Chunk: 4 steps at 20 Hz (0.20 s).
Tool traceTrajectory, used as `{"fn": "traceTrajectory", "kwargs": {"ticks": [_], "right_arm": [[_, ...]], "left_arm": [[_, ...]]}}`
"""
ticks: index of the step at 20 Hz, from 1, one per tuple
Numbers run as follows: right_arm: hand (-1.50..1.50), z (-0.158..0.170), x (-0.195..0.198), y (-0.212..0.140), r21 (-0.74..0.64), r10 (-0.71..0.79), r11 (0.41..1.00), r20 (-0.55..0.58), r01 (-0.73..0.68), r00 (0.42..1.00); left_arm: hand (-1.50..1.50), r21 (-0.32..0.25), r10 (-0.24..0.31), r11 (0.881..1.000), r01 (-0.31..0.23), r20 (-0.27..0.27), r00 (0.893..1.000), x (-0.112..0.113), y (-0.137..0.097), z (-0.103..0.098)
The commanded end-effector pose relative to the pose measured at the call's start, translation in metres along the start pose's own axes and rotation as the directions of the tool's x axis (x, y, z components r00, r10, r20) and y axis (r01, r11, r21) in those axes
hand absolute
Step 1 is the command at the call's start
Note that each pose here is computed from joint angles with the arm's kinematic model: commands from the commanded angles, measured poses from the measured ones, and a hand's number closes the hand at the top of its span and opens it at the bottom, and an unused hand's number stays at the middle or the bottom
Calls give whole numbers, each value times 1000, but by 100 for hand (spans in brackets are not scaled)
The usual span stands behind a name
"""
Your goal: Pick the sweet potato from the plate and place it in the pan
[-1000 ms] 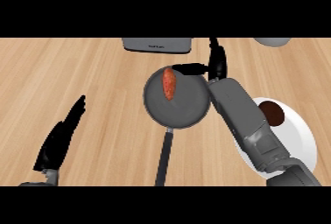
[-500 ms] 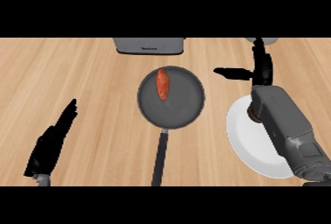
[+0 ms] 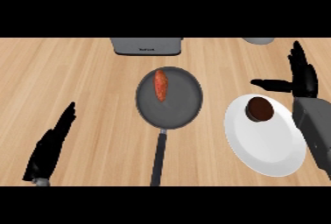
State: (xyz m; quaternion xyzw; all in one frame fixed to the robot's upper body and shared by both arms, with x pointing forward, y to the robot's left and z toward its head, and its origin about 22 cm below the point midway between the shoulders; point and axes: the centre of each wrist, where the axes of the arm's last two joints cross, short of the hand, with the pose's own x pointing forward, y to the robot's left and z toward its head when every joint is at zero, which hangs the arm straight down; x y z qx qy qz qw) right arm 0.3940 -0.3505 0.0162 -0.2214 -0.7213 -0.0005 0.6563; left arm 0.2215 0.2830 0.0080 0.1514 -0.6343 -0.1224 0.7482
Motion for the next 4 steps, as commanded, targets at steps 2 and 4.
{"fn": "traceTrajectory", "kwargs": {"ticks": [2,4], "right_arm": [[-150,3,-7,-61,38,-13,999,9,13,1000],[-150,5,-11,-63,26,0,1000,9,0,1000]], "left_arm": [[0,-2,0,1000,0,15,1000,2,-4,4],[0,-11,8,1000,-9,-11,1000,12,-1,-2]]}}
